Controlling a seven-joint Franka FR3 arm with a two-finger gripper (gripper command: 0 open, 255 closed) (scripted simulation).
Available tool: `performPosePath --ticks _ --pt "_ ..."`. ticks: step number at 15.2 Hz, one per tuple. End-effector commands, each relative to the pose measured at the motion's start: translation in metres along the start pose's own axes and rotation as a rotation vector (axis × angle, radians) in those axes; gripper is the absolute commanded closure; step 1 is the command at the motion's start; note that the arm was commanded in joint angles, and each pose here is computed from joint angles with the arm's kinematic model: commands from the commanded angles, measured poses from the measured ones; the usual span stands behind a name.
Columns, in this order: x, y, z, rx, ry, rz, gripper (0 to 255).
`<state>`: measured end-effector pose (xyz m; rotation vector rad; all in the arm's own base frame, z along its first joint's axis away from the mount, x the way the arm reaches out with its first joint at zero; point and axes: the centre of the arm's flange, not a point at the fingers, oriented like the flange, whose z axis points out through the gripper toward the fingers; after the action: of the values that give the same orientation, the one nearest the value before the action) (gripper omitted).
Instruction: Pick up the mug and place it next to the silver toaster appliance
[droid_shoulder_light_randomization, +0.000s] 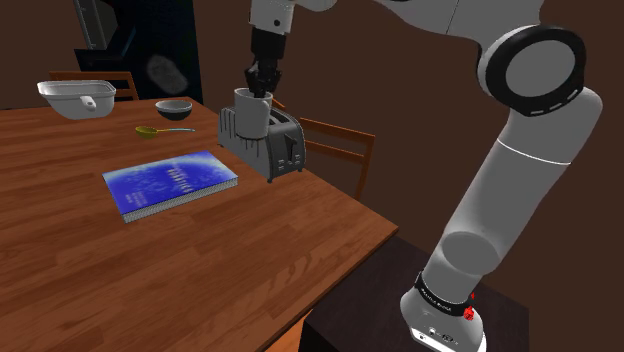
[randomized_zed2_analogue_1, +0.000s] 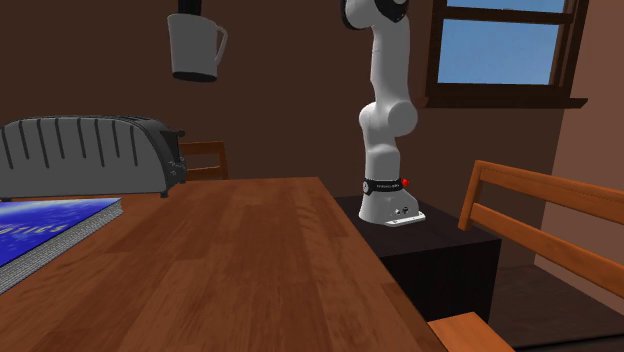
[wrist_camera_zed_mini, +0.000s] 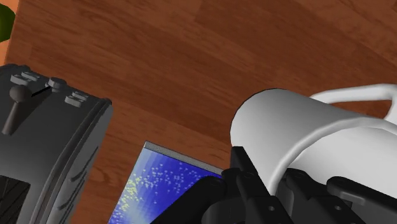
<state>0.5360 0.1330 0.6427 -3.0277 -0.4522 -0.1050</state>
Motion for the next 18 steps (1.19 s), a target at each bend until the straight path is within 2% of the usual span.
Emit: performPosePath --ticks 1,10,18 --pt "0.002 0.025 -0.002 0.000 0.000 -0.001 255" --pt "0.010 0.150 -0.010 0.000 0.000 -0.001 255" --pt "0.007 0.153 0.032 0.000 0.000 -0.001 255"
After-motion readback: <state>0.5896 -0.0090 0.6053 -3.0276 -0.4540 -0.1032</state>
